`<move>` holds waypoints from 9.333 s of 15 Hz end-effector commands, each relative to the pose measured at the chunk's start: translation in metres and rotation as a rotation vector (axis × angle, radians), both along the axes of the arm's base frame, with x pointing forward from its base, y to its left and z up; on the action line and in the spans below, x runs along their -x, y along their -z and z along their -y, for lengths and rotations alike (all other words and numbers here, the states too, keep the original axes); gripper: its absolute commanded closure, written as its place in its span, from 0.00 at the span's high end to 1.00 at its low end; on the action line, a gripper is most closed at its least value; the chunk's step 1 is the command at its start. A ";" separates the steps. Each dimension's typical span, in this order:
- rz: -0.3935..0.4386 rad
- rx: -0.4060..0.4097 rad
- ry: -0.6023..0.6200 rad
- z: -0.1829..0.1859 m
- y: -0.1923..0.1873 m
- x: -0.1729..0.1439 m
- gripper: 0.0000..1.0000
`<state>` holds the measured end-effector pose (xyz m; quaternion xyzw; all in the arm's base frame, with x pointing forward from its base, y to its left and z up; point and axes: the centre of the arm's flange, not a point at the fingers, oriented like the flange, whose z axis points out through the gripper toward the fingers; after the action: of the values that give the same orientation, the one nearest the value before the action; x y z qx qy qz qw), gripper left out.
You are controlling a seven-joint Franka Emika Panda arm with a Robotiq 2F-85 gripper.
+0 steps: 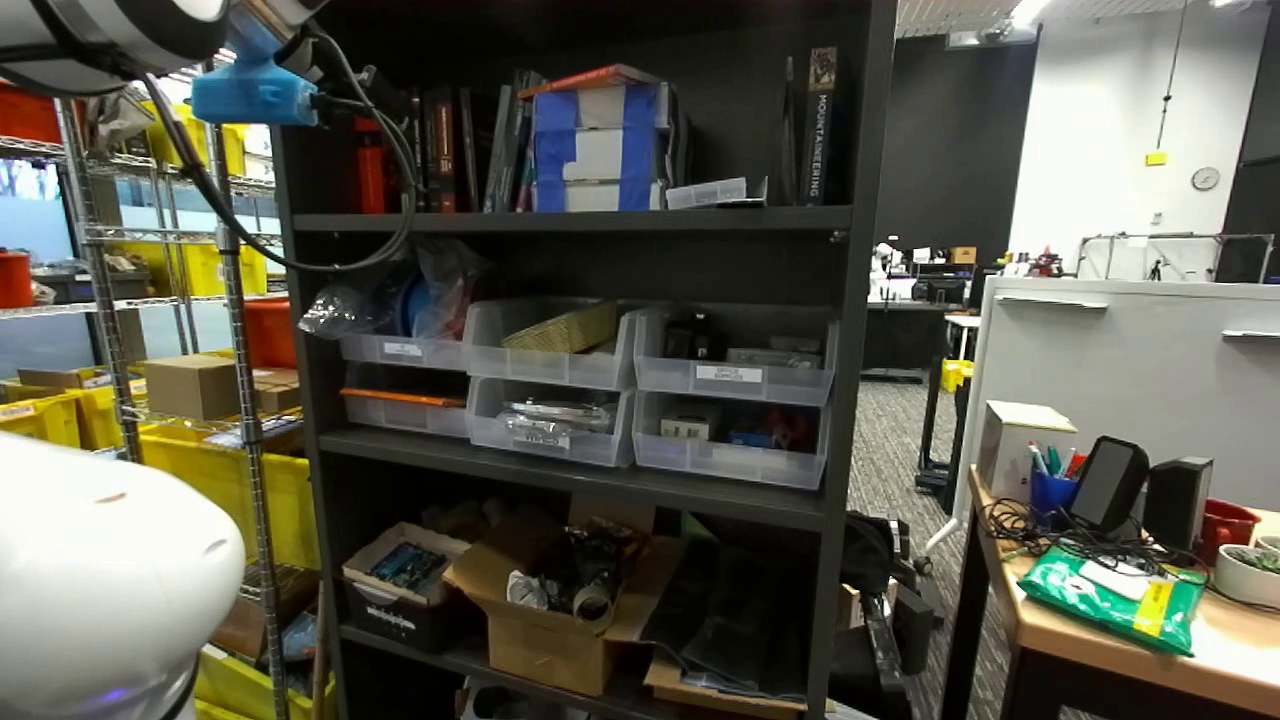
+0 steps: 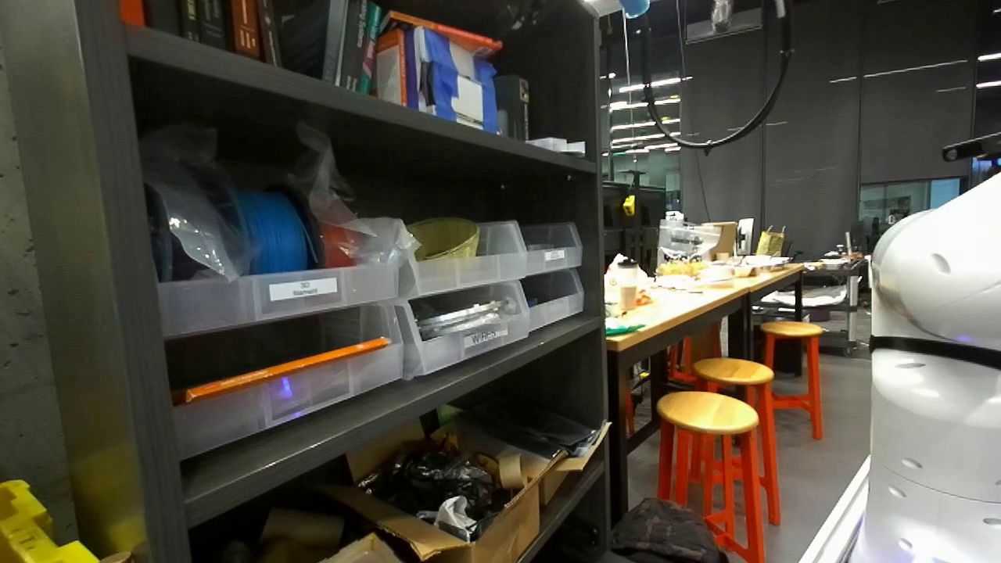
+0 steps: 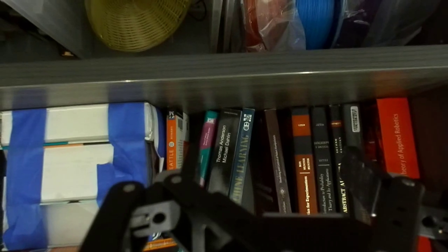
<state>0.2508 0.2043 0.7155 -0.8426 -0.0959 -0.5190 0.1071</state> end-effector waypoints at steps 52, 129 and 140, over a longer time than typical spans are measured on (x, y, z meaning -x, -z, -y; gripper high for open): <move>0.229 0.299 -0.463 -0.071 -0.045 -0.180 1.00; 0.212 0.468 -0.428 -0.086 -0.012 -0.289 0.83; 0.266 0.474 -0.339 -0.090 -0.015 -0.285 0.88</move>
<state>0.5254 0.3088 0.7242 -0.7420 -0.3853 -0.5485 -0.0012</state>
